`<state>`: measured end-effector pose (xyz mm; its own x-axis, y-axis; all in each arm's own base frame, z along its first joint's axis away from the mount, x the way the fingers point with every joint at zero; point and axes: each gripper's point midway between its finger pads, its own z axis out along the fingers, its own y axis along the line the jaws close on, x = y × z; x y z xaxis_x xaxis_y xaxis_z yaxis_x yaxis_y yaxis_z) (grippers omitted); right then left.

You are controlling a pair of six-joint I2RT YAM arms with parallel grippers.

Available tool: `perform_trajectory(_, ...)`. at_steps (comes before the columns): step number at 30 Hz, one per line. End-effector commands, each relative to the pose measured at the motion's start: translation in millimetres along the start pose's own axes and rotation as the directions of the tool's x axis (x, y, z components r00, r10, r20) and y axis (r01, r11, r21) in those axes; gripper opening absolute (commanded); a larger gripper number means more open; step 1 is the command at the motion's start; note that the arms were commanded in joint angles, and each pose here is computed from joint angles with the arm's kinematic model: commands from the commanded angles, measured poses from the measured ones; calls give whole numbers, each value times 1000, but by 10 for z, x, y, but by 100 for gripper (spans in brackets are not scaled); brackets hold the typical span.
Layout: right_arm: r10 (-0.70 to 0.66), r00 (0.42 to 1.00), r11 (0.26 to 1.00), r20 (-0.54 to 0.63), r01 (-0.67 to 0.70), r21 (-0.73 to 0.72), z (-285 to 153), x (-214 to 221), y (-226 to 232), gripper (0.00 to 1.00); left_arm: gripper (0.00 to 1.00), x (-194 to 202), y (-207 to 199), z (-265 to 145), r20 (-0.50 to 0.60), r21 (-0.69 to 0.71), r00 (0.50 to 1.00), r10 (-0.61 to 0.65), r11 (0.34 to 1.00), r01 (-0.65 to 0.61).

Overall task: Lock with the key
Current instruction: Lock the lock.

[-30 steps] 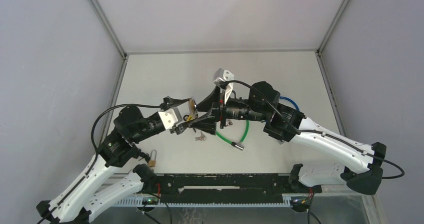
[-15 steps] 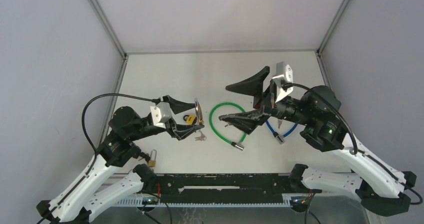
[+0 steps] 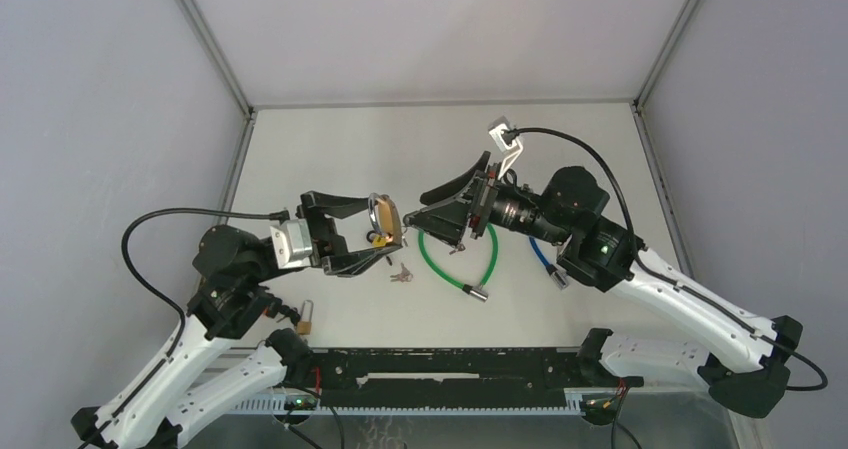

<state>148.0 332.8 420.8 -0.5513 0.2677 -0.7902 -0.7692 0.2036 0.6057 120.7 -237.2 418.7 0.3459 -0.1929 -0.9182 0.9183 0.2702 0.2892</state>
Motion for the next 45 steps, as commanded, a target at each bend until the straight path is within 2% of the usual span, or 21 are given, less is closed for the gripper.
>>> perform_trajectory(1, 89, 994, 992, 57, -83, -96, -27, -220, 315, 95, 0, -623, 128, -12, 160, -62, 961, 227, 974, -220)
perform_trajectory(3, 110, 993, 986, 49, -102, -133, -3, -232, 372, 97, 0, -630, 133, -5, 162, -64, 958, 238, 971, -231)
perform_trajectory(18, 161, 985, 973, -63, -169, -158, 266, -102, 362, 98, 0, -677, 201, 31, 153, -79, 940, 305, 952, -296)
perform_trajectory(26, 173, 980, 965, -97, -188, -182, 333, -47, 345, 90, 0, -703, 186, 19, 162, -77, 930, 329, 944, -320)
perform_trajectory(32, 184, 977, 960, -110, -202, -196, 363, -38, 336, 80, 0, -716, 192, 27, 167, -79, 922, 350, 937, -341)
perform_trajectory(37, 192, 975, 958, -115, -211, -196, 391, -39, 309, 78, 0, -720, 181, 36, 172, -73, 918, 358, 934, -351)
perform_trajectory(39, 187, 975, 958, -120, -208, -196, 397, -39, 309, 72, 0, -720, 167, 38, 175, -69, 917, 359, 933, -353)
perform_trajectory(42, 173, 979, 959, -111, -193, -207, 380, -62, 336, 48, 0, -714, 171, 39, 174, -71, 917, 359, 933, -352)
perform_trajectory(45, 161, 982, 962, -96, -178, -209, 356, -94, 354, 29, 0, -703, 171, 44, 172, -70, 917, 359, 933, -352)
